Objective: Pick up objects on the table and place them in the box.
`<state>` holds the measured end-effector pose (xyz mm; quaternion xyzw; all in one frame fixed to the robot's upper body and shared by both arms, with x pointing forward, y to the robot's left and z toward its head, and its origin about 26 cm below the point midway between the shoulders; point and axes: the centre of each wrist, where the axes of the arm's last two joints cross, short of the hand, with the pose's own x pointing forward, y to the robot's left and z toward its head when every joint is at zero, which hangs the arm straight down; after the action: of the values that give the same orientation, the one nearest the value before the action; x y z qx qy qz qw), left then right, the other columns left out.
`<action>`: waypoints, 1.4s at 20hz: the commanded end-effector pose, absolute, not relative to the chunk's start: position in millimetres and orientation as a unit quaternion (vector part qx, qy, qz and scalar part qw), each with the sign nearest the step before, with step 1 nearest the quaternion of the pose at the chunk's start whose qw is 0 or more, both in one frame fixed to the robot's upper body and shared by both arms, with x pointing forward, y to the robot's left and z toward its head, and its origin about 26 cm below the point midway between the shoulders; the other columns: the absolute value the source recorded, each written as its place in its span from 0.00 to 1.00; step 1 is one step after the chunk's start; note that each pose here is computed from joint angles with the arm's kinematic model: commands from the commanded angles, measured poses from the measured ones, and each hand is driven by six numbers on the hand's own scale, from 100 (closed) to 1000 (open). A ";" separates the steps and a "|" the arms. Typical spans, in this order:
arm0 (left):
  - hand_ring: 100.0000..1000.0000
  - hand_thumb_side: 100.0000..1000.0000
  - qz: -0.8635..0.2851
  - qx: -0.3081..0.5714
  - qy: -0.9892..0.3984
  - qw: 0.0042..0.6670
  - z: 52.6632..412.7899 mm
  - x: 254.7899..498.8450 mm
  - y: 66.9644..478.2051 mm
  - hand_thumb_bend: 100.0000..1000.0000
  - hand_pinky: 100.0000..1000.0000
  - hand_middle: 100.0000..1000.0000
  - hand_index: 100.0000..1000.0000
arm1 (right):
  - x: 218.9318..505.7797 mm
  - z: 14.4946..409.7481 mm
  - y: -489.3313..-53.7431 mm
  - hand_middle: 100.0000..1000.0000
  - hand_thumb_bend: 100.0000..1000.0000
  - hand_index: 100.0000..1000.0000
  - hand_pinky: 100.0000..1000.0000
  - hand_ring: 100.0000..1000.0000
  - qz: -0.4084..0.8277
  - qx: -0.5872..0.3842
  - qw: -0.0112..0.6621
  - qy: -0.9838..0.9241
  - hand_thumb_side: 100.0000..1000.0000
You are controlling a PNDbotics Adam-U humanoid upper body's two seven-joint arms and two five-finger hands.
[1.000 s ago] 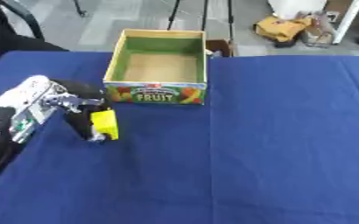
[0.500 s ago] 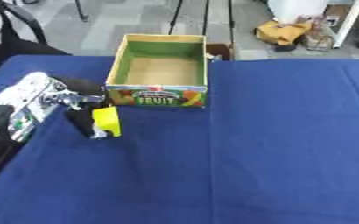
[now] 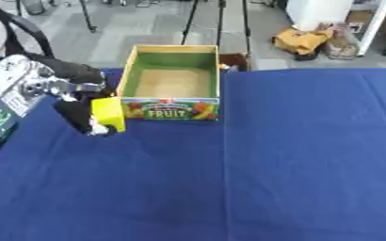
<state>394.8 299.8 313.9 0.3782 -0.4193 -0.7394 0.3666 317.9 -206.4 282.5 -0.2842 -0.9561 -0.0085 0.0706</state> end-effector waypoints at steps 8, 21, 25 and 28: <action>0.44 0.50 -0.686 0.432 -0.465 0.355 378.4 377.0 305.1 0.00 0.41 0.38 0.57 | 314.3 290.1 -205.1 0.59 0.00 0.83 0.73 0.83 -0.007 -0.285 0.050 -0.957 0.90; 0.42 0.49 -0.597 0.475 -0.537 0.361 411.7 406.3 305.7 0.00 0.40 0.36 0.55 | 313.3 302.4 -203.0 0.58 0.00 0.83 0.73 0.83 -0.006 -0.278 0.028 -0.960 0.89; 0.41 0.49 -0.571 0.488 -0.552 0.361 411.9 415.5 309.6 0.00 0.39 0.36 0.55 | 312.8 306.9 -202.0 0.57 0.00 0.83 0.73 0.83 -0.005 -0.274 0.022 -0.961 0.89; 0.41 0.49 -0.554 0.504 -0.555 0.362 410.6 421.6 313.9 0.00 0.39 0.36 0.55 | 312.4 310.4 -200.7 0.57 0.00 0.83 0.73 0.83 -0.005 -0.270 0.017 -0.963 0.89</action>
<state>426.5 307.4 395.4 0.4832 -0.5474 -0.5740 0.3706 316.5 -199.7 302.2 -0.2710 -0.9619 -0.0084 0.0349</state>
